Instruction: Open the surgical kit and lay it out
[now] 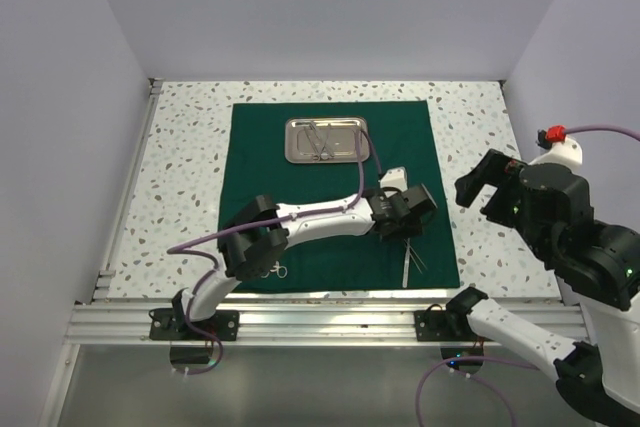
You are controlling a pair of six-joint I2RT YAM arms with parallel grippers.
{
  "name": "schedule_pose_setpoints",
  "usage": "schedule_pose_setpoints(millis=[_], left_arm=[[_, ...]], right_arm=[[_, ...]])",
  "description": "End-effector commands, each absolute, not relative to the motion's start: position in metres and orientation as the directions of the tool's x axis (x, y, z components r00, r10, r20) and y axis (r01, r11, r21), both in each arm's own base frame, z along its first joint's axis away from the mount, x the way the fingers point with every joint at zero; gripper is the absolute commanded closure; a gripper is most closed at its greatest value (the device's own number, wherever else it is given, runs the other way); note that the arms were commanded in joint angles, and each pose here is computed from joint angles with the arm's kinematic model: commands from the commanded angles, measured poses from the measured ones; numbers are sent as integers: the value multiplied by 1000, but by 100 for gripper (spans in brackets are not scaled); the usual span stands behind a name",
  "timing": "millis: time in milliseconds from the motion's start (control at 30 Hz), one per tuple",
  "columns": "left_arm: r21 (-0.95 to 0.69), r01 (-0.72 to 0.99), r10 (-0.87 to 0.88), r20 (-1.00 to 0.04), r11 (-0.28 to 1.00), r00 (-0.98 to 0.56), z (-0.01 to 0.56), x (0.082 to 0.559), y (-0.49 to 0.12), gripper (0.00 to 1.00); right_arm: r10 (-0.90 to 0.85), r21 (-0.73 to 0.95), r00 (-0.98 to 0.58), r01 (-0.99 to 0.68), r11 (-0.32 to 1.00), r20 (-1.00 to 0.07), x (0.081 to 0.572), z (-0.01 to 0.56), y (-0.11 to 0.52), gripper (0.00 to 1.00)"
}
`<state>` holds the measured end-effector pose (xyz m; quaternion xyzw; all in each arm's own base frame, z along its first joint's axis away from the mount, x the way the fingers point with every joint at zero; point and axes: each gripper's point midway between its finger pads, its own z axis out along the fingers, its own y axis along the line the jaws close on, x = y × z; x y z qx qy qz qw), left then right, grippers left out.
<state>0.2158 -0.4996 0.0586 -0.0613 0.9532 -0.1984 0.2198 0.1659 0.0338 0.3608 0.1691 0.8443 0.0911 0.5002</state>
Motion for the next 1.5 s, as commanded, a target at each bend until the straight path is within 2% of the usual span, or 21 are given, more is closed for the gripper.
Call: schedule_pose_setpoints(millis=[0,133,233,367,433,467,500,600,800,1000,1233,1467], left_arm=[[-446,-21,-257,-475,895,-841,117,244,-496,43],[-424,11,-256,-567,906,-783,153,303,-460,47],[-387,-4,-260,-612,922,-747,157,353,-428,51],[-342,90,-190,-699,935,-689,175,420,-411,53],[-307,97,-161,-713,947,-683,160,453,-401,53],[-305,140,-143,-743,942,-654,176,467,-403,53],[-282,129,-130,-740,951,-660,158,483,-396,53],[-255,162,-100,-773,953,-626,154,511,-389,52],[-198,191,-38,-782,961,-622,119,535,-376,50],[-221,261,-2,-767,940,-642,94,539,-387,49],[-195,270,23,-771,943,-637,77,545,-388,46],[-170,267,57,-737,949,-673,48,539,-384,47]], right_arm=[[250,133,-627,228,964,-738,133,321,15,2],[272,138,-623,254,957,-733,139,320,18,2],[288,145,-617,272,951,-732,144,316,20,2],[322,153,-612,313,937,-723,152,310,24,2],[341,154,-602,341,927,-722,156,309,24,2],[341,141,-610,353,925,-715,159,305,25,2],[349,145,-609,359,922,-713,161,303,27,2],[372,142,-615,389,910,-695,169,294,33,2],[380,114,-618,426,898,-688,185,286,41,2],[372,90,-631,433,897,-681,199,276,50,2],[347,57,-637,429,901,-689,210,274,53,2],[318,30,-641,418,908,-698,214,274,52,2]])
